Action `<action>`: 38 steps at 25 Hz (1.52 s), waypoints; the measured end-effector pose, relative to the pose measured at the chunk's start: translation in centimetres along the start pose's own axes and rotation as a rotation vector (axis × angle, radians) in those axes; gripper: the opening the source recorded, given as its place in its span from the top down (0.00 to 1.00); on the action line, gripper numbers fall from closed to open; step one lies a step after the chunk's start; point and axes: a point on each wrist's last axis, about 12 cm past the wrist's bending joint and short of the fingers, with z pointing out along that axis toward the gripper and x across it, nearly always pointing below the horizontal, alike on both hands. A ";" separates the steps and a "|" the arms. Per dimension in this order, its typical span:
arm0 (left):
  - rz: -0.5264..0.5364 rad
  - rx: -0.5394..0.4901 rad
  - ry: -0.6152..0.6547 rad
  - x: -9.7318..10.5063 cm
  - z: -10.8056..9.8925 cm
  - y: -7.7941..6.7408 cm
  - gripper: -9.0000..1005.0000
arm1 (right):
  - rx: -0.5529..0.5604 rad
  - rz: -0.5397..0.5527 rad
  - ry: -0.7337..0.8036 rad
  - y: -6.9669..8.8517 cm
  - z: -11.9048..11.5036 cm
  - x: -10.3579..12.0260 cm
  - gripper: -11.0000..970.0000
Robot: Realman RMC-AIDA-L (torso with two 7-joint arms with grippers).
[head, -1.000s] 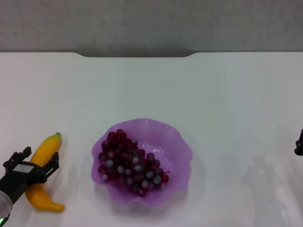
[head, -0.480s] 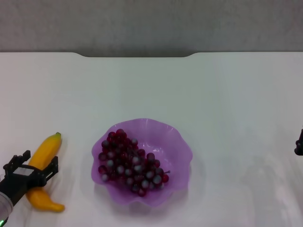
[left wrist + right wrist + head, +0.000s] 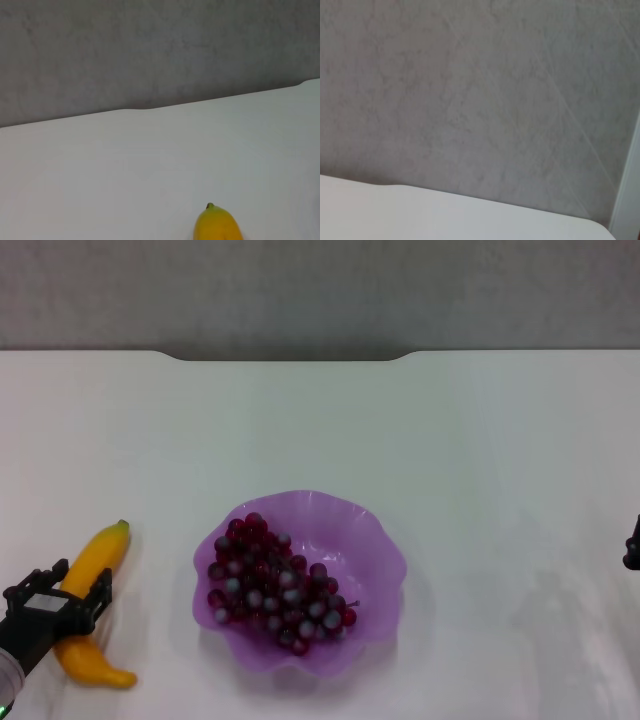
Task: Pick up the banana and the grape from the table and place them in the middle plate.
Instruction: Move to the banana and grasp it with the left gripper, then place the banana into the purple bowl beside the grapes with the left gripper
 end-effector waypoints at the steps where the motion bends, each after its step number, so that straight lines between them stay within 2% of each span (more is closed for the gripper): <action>1: 0.004 0.000 0.000 0.0 0.0 0.0 0.20 | 0.000 0.000 0.000 0.0 0.0 0.0 0.97; 5: 0.020 -0.001 0.001 0.0 0.0 0.0 0.33 | -0.001 0.000 -0.002 0.0 0.1 -0.1 0.97; 10: 0.020 -0.004 0.002 0.0 0.0 0.0 0.42 | -0.003 0.011 -0.004 0.1 0.1 -0.1 0.97; 16: 0.019 -0.006 0.004 0.1 -0.1 0.1 0.41 | 0.002 0.023 -0.012 -0.1 0.0 -0.1 0.97; 18: 0.026 -0.006 0.004 0.1 -0.1 0.1 0.53 | 0.005 0.023 -0.014 -0.1 0.0 -0.1 0.97; 24: 0.076 -0.005 0.006 0.2 -0.1 -0.1 0.53 | 0.006 0.023 -0.012 -0.1 -0.1 -0.1 0.97; 29: 0.079 -0.007 0.005 0.2 -0.1 -0.2 0.54 | 0.006 0.021 -0.012 -0.1 -0.1 -0.1 0.97; 38: -0.004 -0.048 -0.050 -0.6 0.2 0.1 0.54 | 0.004 0.016 -0.006 -0.2 0.0 0.0 0.97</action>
